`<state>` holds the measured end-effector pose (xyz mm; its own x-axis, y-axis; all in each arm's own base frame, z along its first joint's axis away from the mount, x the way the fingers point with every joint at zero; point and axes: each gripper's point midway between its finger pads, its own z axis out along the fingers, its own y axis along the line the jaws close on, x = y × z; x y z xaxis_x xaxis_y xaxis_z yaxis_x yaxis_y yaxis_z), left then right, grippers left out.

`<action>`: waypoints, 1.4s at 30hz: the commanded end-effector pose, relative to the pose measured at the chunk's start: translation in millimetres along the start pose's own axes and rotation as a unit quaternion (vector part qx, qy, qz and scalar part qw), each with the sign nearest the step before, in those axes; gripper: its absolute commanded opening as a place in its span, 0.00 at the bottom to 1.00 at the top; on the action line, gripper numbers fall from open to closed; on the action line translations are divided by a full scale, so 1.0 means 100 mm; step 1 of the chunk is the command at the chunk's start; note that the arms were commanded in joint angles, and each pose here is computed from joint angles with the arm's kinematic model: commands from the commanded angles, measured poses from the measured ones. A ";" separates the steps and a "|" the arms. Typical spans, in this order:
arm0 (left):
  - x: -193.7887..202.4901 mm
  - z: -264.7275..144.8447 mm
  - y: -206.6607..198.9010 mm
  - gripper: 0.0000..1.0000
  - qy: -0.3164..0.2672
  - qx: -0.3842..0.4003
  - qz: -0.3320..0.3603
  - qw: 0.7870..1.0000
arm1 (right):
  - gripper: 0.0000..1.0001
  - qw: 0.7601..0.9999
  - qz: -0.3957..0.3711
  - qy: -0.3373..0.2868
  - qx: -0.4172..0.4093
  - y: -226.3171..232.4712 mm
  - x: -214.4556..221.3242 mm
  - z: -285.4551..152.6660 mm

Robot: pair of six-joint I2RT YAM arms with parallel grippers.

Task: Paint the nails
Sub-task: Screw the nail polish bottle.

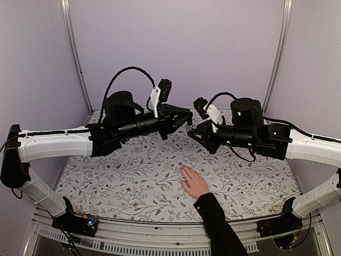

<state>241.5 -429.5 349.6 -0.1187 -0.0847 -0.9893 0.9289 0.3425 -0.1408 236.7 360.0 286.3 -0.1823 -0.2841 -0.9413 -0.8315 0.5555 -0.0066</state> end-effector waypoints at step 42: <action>0.12 -0.57 -0.69 0.20 0.048 0.295 0.053 0.953 | 0.00 0.890 -0.146 -0.138 -0.410 1.33 -0.51 -1.06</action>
<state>119.9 -411.0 363.1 0.0416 -0.0608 -0.9973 0.9121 -0.4050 0.0628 103.2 369.6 304.6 -0.0173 -0.2852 -0.9583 -0.9783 -0.1932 0.0751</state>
